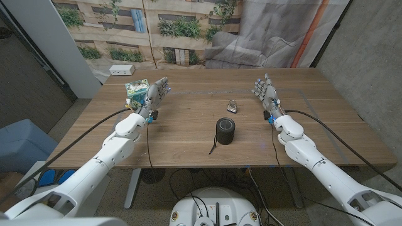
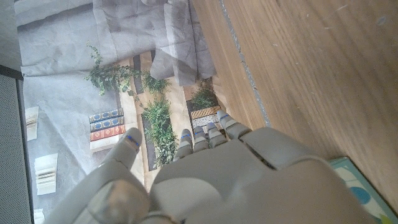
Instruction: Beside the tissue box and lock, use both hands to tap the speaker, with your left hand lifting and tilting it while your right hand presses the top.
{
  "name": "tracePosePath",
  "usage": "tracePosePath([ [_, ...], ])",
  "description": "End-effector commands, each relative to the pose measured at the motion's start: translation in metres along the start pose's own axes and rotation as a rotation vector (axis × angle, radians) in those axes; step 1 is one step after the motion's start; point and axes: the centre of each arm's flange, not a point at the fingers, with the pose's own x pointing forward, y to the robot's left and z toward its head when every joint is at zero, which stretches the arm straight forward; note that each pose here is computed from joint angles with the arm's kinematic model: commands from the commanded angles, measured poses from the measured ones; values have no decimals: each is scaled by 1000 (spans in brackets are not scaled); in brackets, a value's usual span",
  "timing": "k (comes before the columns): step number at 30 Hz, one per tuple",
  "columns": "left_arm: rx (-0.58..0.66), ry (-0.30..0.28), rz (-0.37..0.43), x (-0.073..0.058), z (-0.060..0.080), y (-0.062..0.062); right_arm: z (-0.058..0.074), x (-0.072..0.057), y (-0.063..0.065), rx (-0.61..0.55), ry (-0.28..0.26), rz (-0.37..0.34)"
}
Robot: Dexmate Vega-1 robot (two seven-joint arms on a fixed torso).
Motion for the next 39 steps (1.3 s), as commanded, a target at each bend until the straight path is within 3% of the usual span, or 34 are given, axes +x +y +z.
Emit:
tracePosePath([
  [1,47,5,-93,-1,10,-13,-2,-5,1,-15,13,8],
  [12,108,14,-212,-7,21,-22,-4,-12,-2,-31,3,-6],
  [17,117,13,-247,-10,20,-29,-6,-15,-2,-24,-9,-14],
  [22,129,23,-332,-10,15,-39,-9,-20,0,-32,-10,-12],
  [31,146,13,-434,-6,10,-48,-11,-24,1,-65,-10,-17],
  [39,174,-4,-579,7,7,-59,-15,-27,0,-95,-3,-17],
])
